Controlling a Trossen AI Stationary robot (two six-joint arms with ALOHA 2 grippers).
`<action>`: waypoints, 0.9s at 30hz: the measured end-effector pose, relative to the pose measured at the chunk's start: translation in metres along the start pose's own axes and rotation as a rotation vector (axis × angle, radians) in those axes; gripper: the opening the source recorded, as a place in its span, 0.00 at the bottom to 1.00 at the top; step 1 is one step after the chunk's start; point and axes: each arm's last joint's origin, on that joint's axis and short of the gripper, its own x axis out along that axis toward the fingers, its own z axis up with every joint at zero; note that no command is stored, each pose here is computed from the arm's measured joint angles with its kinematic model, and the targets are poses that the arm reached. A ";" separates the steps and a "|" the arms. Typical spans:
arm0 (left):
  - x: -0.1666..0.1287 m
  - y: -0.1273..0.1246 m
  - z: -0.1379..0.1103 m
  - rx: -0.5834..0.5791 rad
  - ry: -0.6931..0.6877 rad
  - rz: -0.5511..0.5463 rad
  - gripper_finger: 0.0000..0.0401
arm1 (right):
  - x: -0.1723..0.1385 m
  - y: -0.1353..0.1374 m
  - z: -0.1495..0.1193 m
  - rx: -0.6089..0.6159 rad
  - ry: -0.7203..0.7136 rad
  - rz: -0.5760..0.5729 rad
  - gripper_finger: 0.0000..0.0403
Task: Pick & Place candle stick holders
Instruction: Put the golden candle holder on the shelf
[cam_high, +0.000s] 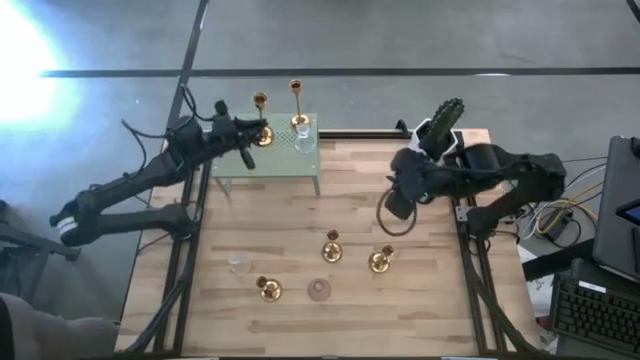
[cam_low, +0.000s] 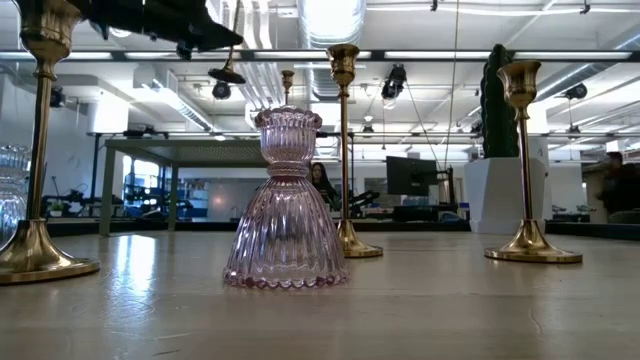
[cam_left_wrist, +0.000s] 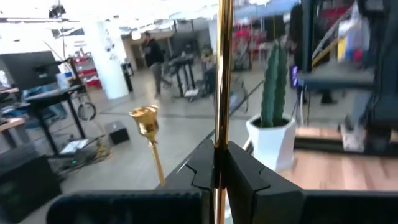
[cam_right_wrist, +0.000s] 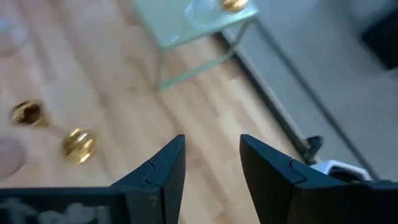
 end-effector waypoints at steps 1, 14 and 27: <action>0.000 0.005 -0.004 -0.015 -0.006 -0.003 0.05 | 0.002 0.001 -0.006 0.008 -0.031 -0.013 0.34; 0.023 0.039 -0.049 -0.115 0.013 0.079 0.05 | 0.034 -0.009 -0.071 0.139 -0.193 -0.021 0.26; 0.038 0.056 -0.081 -0.139 -0.018 0.182 0.05 | 0.043 -0.038 -0.126 0.316 -0.316 -0.072 0.18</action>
